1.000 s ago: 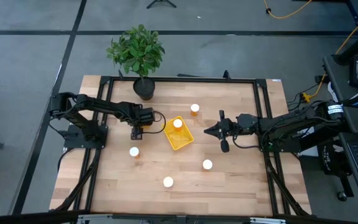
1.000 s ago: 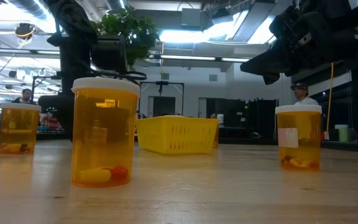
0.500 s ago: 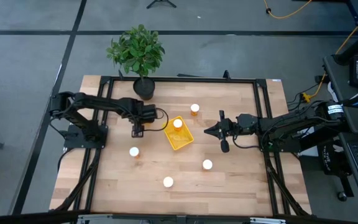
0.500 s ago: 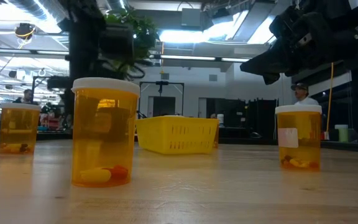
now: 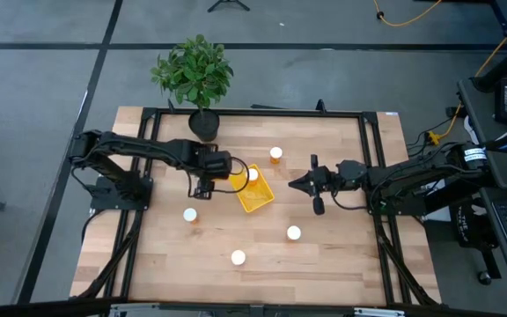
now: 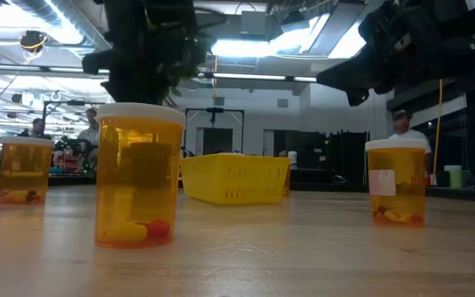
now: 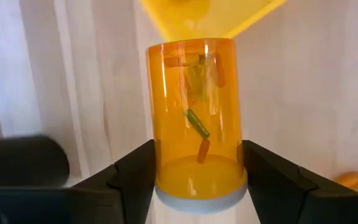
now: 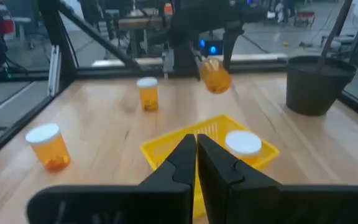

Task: Pick and place pill bottles into a basket
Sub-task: Put the pill bottle into the bin

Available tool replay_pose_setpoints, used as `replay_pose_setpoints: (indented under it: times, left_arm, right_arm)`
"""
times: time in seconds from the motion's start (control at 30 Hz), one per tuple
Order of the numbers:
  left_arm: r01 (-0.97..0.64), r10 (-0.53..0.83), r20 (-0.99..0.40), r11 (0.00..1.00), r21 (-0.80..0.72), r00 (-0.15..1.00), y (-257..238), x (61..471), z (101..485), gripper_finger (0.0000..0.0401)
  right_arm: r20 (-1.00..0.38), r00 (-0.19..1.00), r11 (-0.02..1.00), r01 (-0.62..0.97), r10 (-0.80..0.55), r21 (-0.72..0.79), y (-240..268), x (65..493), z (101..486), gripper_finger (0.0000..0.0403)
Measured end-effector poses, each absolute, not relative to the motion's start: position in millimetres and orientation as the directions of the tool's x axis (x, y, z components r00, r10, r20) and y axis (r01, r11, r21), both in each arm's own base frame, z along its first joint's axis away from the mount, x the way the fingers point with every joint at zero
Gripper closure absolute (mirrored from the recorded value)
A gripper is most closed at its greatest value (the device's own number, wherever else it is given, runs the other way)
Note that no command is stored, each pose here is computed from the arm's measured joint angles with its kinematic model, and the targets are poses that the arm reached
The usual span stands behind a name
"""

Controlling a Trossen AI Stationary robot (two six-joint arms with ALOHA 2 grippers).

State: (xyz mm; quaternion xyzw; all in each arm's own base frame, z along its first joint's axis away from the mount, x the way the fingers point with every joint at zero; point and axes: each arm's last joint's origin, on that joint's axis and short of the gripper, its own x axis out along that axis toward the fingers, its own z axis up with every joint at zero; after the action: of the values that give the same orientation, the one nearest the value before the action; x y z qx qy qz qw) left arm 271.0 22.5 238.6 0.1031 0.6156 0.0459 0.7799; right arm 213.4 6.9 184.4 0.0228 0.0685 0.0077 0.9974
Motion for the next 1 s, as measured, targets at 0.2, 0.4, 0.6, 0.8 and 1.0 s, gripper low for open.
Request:
replay_pose_setpoints:
  times: [0.2,0.4,0.6,0.8,1.0]
  left_arm:
    - [0.072,0.193,-0.924,0.971,0.228,0.331,10.4,280.5,244.2,0.0185]
    - [0.071,0.189,-0.907,0.970,0.232,0.376,6.8,284.7,245.8,0.0185]
    - [0.042,0.188,-0.908,0.975,0.220,0.375,6.9,284.7,245.8,0.0185]
    - [0.047,0.186,-0.908,0.975,0.218,0.375,6.8,284.6,245.7,0.0185]
    - [0.057,0.185,-0.910,0.974,0.221,0.371,6.8,284.2,245.6,0.0185]
  right_arm:
    - [-0.112,0.992,0.998,-0.057,0.059,0.021,17.4,228.4,198.8,0.0382]
    - [-0.214,0.977,0.996,-0.044,0.026,-0.080,32.9,267.6,211.3,0.0382]
    - [-0.268,0.962,0.993,0.015,-0.046,-0.113,36.6,303.6,215.5,0.0382]
    - [-0.301,0.953,0.989,-0.010,-0.035,-0.148,42.9,324.8,217.1,0.0345]
    - [-0.352,0.936,0.976,-0.052,-0.027,-0.213,50.5,353.4,225.9,0.0267]
